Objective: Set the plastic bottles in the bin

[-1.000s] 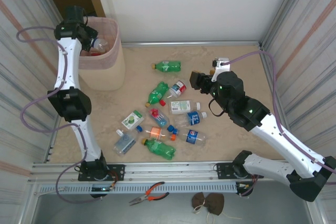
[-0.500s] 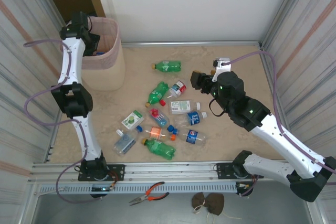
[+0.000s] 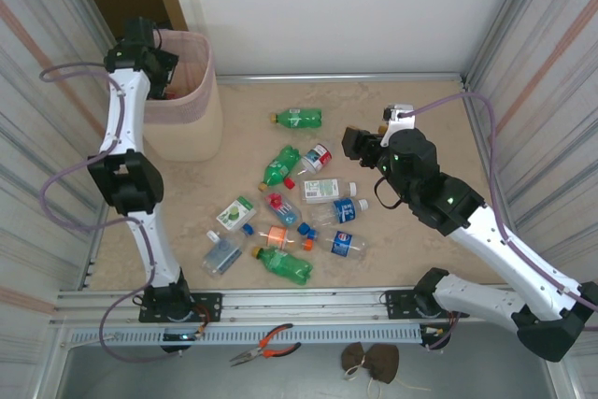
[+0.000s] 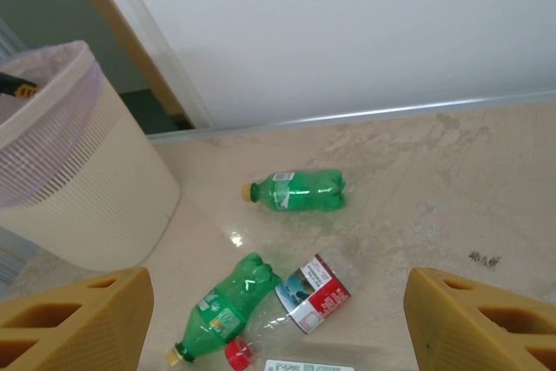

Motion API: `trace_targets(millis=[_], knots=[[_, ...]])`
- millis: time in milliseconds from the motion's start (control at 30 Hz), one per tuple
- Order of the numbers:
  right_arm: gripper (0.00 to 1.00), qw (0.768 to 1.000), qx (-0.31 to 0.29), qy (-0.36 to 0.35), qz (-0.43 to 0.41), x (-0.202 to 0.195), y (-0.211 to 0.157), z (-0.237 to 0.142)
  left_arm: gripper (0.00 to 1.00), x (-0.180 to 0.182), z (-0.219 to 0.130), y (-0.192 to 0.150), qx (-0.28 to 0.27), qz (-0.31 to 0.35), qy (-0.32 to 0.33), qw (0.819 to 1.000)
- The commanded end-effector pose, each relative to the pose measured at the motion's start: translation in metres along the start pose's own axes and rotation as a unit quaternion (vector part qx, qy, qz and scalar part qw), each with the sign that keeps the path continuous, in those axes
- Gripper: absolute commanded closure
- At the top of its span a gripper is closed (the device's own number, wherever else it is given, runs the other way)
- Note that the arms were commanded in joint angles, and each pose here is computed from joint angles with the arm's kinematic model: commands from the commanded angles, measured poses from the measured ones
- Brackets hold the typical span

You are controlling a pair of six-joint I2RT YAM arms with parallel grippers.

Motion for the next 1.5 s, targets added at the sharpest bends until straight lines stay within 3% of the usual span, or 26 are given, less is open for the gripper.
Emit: trace_targets(millis=[0, 100, 267, 367, 400, 433, 733, 867, 1100, 1467], knots=[[0.25, 1.0, -0.017, -0.009, 0.015, -0.004, 0.009, -0.007, 0.27, -0.032, -0.053, 0.004, -0.031, 0.094, -0.138, 0.985], [0.25, 1.0, -0.017, -0.009, 0.015, -0.004, 0.009, -0.007, 0.31, -0.043, -0.071, -0.006, -0.014, 0.191, -0.245, 0.95], [0.25, 1.0, -0.011, -0.017, 0.005, -0.006, 0.004, -0.005, 0.3, -0.052, -0.109, -0.029, 0.036, 0.323, -0.39, 0.861], [0.25, 1.0, -0.008, -0.021, 0.0, -0.006, 0.002, -0.002, 0.23, -0.049, -0.126, -0.042, 0.07, 0.358, -0.425, 0.829], [0.25, 1.0, -0.007, -0.022, -0.001, -0.006, 0.002, -0.001, 0.27, -0.046, -0.132, -0.05, 0.086, 0.385, -0.441, 0.806], [0.24, 1.0, -0.005, -0.022, -0.003, -0.006, 0.001, 0.0, 0.28, -0.043, -0.14, -0.057, 0.094, 0.41, -0.449, 0.788], [0.24, 1.0, 0.008, -0.021, -0.007, -0.007, -0.002, 0.009, 0.27, 0.008, -0.183, -0.124, 0.1, 0.599, -0.388, 0.693], [0.25, 1.0, 0.011, -0.023, -0.001, -0.011, -0.002, 0.011, 0.27, 0.036, -0.181, -0.139, 0.119, 0.634, -0.365, 0.671], [0.24, 0.999, 0.027, -0.02, 0.001, -0.011, -0.006, 0.02, 0.28, 0.085, -0.154, -0.171, 0.149, 0.708, -0.267, 0.637], [0.25, 0.999, 0.035, -0.024, 0.002, -0.016, -0.012, 0.02, 0.19, 0.156, -0.089, -0.207, 0.235, 0.732, -0.175, 0.615]])
Point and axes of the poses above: each hand's point on the last joint's axis, 136 mm out from that joint toward the fingers, its own z axis out along the fingers, its own x axis along the line the jaws close on, y = z × x, the point moved 9 cm from there along -z, back along the fingers, and after that the axes turned 5 degrees about -z, right-handed, at the moved point
